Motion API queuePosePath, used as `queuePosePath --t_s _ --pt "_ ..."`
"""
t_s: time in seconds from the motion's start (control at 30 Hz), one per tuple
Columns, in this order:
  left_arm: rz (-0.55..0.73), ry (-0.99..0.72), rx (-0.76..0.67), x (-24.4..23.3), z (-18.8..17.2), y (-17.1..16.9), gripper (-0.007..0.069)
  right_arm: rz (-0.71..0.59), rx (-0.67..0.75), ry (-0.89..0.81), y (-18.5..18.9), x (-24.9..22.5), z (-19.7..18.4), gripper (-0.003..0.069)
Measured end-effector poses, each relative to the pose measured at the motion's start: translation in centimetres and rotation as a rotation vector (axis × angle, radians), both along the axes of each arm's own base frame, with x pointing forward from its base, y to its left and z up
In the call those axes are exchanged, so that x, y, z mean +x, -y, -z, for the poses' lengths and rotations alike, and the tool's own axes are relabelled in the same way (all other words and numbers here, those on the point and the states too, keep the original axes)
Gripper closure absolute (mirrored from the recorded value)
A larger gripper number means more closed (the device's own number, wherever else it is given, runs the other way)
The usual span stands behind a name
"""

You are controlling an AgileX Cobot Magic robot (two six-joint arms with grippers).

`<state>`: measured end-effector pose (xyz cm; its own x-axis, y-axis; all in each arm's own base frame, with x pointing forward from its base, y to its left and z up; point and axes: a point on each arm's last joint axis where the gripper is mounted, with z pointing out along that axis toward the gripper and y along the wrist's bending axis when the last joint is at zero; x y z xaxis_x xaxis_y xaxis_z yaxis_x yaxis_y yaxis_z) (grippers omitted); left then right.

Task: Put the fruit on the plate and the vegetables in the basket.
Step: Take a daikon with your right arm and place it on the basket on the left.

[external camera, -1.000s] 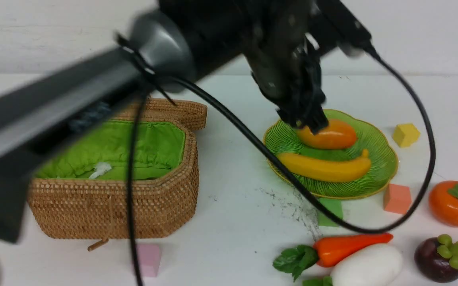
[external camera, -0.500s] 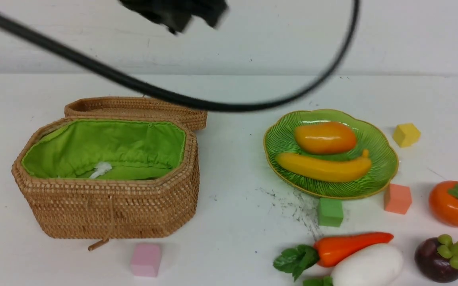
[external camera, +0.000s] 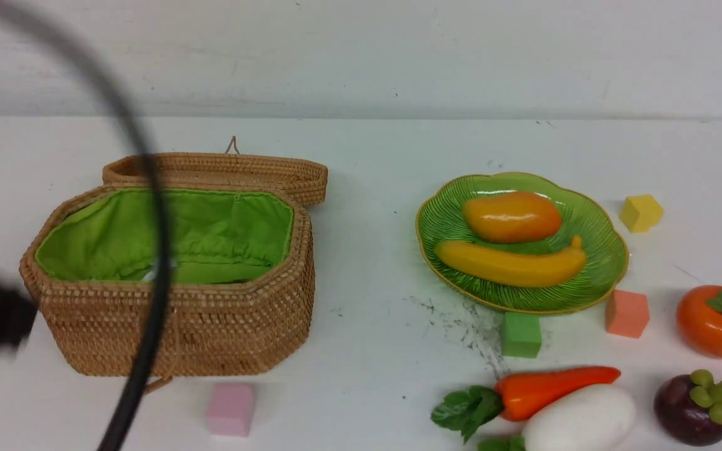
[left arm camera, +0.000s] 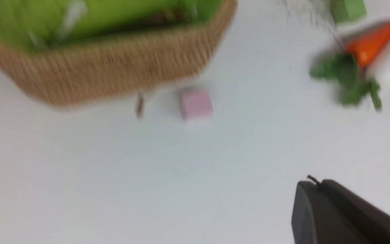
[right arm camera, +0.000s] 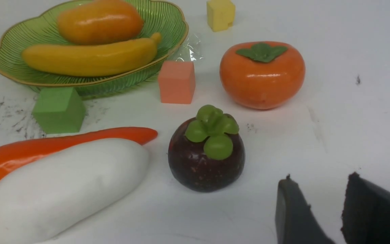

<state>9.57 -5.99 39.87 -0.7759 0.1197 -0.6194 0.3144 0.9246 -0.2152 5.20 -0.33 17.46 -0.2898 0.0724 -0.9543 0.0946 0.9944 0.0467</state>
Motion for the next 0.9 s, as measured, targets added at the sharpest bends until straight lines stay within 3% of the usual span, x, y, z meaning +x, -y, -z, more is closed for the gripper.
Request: queuePosePath --t_s 0.17,0.33,0.9 --pt "0.003 -0.088 -0.158 -4.1 4.5 -1.0 0.0638 0.0 0.0 0.0 0.0 0.0 0.0 0.0417" --pt "0.018 -0.095 -0.25 -6.4 6.7 -1.6 0.0638 0.0 0.0 0.0 0.0 0.0 0.0 0.0417" --pt "-0.067 0.083 -0.092 -6.2 7.2 -3.9 0.0638 0.0 0.0 0.0 0.0 0.0 0.0 0.0417"
